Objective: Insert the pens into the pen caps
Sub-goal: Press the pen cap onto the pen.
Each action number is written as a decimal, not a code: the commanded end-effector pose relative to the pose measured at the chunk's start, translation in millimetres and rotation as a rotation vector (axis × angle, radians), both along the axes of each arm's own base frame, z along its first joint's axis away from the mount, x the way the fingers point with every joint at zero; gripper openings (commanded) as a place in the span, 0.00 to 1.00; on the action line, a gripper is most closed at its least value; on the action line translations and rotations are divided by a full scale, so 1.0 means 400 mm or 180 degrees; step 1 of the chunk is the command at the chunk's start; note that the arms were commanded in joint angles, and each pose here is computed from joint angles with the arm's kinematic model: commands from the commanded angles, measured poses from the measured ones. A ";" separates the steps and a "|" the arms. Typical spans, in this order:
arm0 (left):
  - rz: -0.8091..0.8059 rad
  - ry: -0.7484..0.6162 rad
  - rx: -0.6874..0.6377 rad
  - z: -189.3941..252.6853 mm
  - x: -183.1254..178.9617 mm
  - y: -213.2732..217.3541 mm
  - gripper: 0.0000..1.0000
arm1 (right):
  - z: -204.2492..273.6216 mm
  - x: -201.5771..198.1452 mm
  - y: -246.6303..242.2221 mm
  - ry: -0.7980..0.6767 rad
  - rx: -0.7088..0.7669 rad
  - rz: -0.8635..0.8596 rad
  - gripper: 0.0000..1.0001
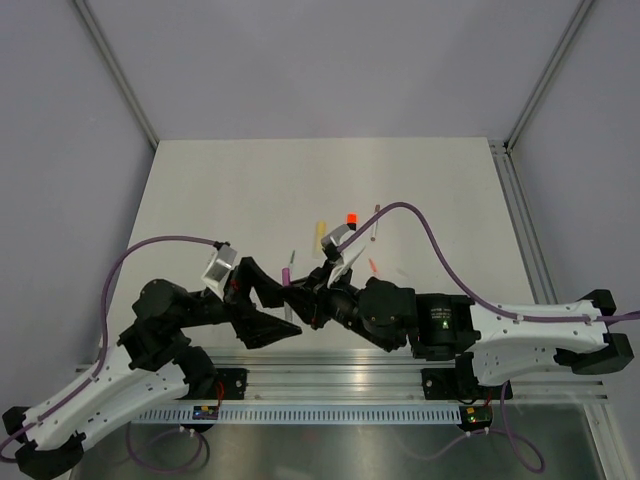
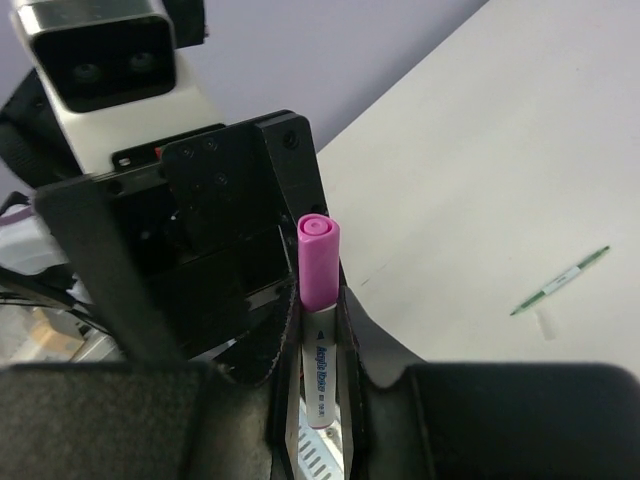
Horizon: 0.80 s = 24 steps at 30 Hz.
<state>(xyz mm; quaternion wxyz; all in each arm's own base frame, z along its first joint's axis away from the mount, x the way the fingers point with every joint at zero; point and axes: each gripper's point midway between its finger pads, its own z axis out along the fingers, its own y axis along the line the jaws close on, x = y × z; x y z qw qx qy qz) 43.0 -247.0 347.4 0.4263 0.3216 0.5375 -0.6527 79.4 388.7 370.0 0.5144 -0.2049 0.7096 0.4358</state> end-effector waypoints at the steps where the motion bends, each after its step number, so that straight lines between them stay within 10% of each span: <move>1: 0.0086 -0.0320 -0.0290 0.059 0.010 -0.001 0.71 | -0.092 -0.027 0.029 0.0034 -0.0406 0.0372 0.00; 7: 0.0124 -0.0158 -0.0112 -0.007 0.022 -0.009 0.99 | -0.066 0.020 0.015 -0.0035 -0.0400 0.0273 0.00; 24: 0.0501 0.0289 0.0143 -0.125 0.098 -0.036 0.99 | -0.054 0.055 -0.012 -0.0091 -0.0526 0.0034 0.00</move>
